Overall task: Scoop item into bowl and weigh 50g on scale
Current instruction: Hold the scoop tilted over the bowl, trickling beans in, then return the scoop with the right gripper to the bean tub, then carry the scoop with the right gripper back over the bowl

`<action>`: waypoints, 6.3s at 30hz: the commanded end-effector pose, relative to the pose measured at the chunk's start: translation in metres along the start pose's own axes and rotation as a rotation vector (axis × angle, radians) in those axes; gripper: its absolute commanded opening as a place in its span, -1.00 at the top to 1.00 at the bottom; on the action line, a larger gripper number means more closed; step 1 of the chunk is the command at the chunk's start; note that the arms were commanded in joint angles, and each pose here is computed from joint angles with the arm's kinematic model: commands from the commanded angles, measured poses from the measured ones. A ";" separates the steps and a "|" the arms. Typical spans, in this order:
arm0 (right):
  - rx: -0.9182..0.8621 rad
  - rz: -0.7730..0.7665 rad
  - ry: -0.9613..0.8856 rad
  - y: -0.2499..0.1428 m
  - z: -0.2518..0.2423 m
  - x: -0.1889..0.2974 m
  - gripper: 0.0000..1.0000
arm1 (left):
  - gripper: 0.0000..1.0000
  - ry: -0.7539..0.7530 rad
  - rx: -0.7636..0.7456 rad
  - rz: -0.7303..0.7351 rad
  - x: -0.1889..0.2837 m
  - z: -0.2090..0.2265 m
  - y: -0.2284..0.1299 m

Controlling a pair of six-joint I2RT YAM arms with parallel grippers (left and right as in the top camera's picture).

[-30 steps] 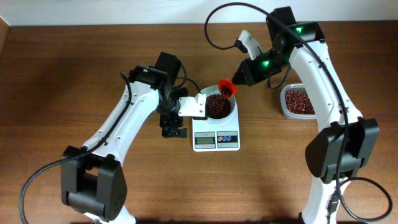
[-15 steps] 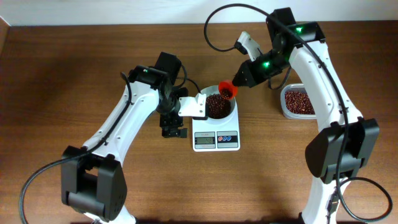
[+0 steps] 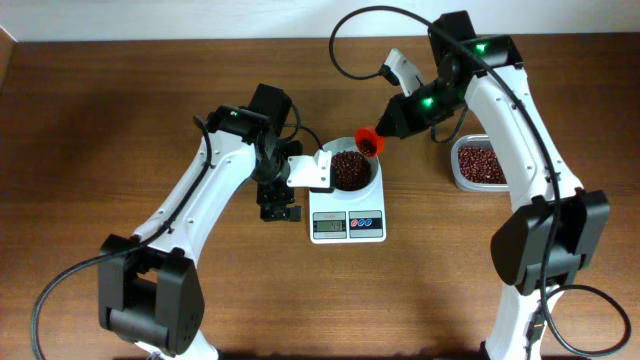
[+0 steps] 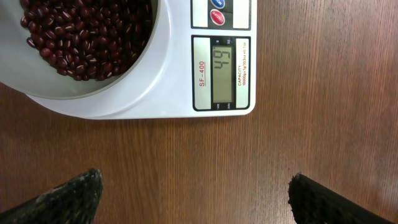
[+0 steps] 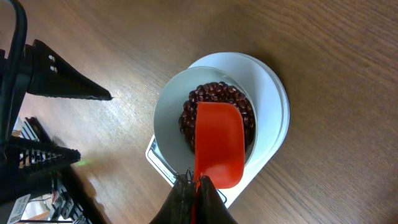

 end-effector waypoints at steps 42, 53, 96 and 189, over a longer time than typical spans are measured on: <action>0.044 -0.016 -0.001 0.004 0.004 0.003 0.92 | -0.97 -0.020 -0.003 -0.014 -0.004 -0.002 -0.001; 0.042 -0.019 -0.001 0.005 0.004 0.003 0.92 | -0.97 -0.020 -0.003 -0.014 -0.004 -0.002 -0.001; -0.179 -0.121 0.110 0.003 -0.033 0.040 0.92 | -0.97 -0.020 -0.003 -0.014 -0.004 -0.002 -0.001; 0.289 0.082 -0.222 0.003 0.017 -0.025 0.92 | -0.97 -0.020 -0.003 -0.014 -0.004 -0.002 -0.001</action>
Point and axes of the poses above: each gripper's point midway between its finger pads, its own x axis back along the fingers, its own z axis along the line the jaws close on, y = z × x, the point moved 6 cm from there along x, back along the fingers, and after that the axes turned 5 degrees about -x, right-handed, at the moved point
